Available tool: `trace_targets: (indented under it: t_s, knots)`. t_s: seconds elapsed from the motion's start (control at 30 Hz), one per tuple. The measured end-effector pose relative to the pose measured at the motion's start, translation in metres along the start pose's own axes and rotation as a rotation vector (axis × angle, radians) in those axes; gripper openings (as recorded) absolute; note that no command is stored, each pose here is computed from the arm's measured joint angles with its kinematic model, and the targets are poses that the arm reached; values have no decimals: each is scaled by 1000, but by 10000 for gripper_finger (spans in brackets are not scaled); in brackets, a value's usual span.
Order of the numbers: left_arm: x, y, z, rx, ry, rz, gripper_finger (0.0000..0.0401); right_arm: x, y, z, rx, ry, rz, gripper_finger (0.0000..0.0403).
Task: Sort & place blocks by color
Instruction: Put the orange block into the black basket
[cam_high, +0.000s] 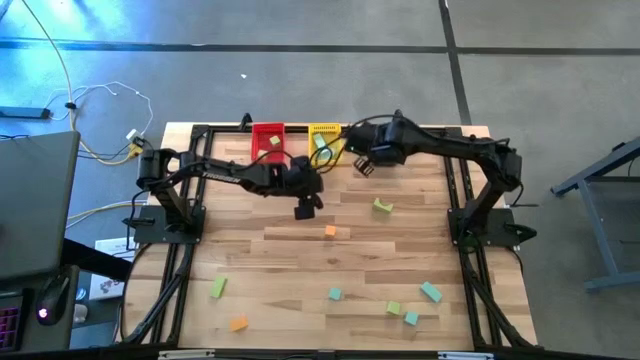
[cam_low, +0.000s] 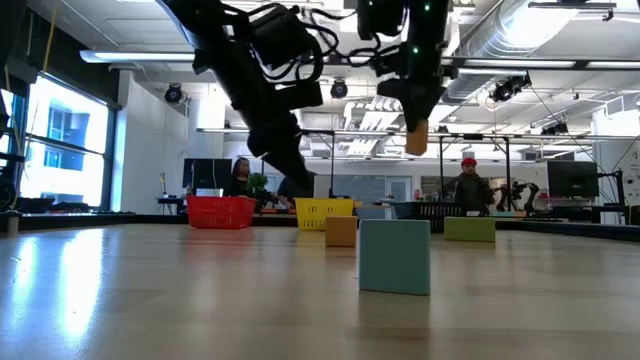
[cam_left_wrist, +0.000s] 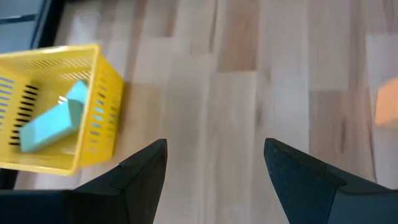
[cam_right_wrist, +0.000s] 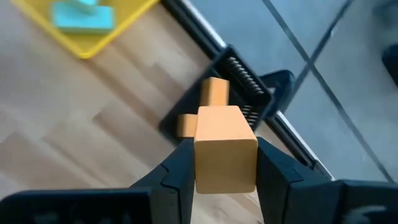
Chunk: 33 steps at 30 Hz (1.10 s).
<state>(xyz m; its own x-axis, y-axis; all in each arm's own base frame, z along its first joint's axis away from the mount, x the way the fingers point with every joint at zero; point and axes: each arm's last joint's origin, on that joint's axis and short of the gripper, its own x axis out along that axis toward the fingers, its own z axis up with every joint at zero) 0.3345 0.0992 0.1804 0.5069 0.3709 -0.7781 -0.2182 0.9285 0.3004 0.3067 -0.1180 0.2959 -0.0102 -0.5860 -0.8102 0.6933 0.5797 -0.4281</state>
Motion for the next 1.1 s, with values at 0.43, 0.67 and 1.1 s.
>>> trace_targets:
  t_s: [0.43, 0.67, 1.1]
  knots:
    - [-8, -30, -3, 97, 74, -3, 255, 64, -65, 14, 149, 241, 202, 102]
    - [-11, -37, -9, 143, 146, 43, 255, 107, -77, 16, 142, 354, 362, 102]
    - [-16, -45, -22, 158, 271, 36, 255, 143, -85, 18, 201, 396, 471, 146]
